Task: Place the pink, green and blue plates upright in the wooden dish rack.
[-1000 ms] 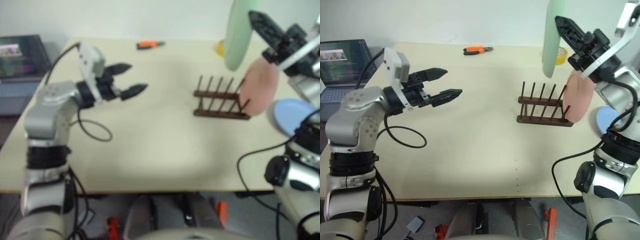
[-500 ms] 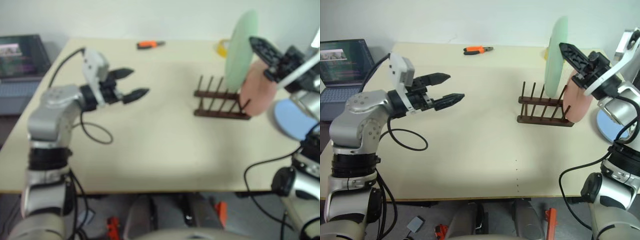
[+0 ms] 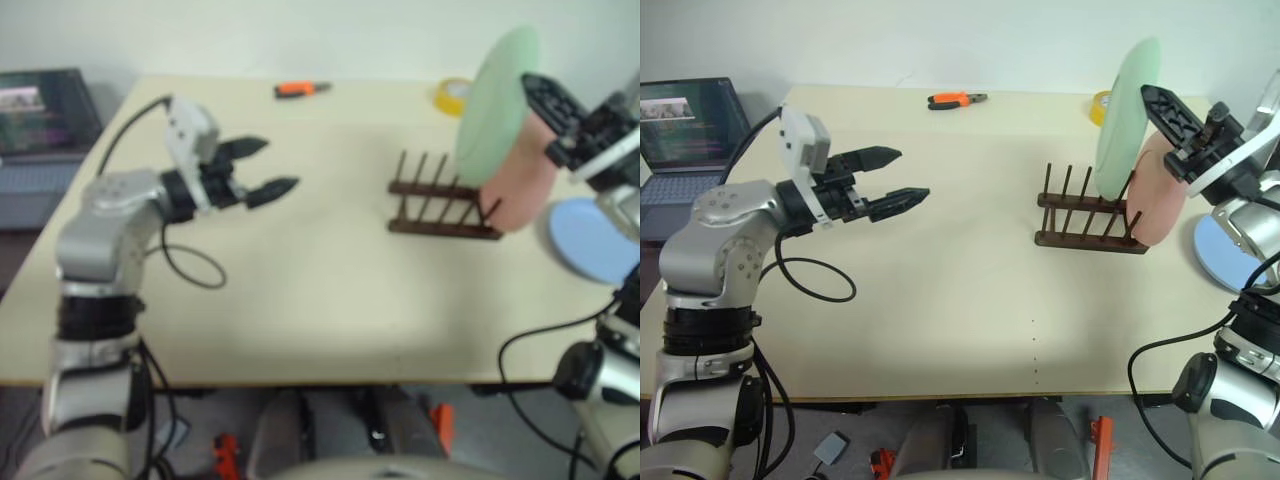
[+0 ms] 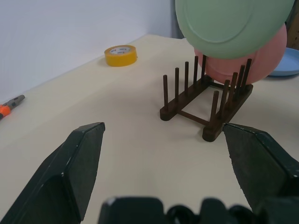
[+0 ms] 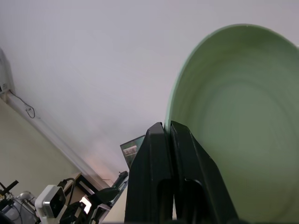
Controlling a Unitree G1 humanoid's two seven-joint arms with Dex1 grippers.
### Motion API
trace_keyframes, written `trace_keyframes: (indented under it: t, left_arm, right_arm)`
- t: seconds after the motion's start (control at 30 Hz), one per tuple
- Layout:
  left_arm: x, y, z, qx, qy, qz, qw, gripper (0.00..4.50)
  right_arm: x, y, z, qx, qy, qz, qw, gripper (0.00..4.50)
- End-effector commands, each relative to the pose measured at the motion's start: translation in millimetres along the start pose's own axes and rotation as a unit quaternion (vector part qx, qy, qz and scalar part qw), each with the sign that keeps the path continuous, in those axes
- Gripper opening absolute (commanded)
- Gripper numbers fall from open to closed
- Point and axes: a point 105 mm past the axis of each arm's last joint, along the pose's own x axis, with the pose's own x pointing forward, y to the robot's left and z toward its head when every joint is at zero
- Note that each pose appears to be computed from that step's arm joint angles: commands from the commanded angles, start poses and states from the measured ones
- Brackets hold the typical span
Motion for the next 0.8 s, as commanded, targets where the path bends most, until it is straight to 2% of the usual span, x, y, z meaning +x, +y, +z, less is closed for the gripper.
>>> trace_keyframes:
  t: [0.03, 0.8]
  left_arm:
    - [-1.6, -0.9, 14.2, 0.022, -0.013, -0.001, 1.0, 4.42]
    - [-4.0, 0.0, 10.6, 0.02, -0.005, 0.006, 1.0, 4.42]
  right_arm:
    - [-3.8, 7.7, 9.6, -0.006, -0.015, 0.018, 1.0, 0.0]
    - [-4.8, -13.3, -1.8, 0.014, 0.008, -0.007, 1.0, 0.0]
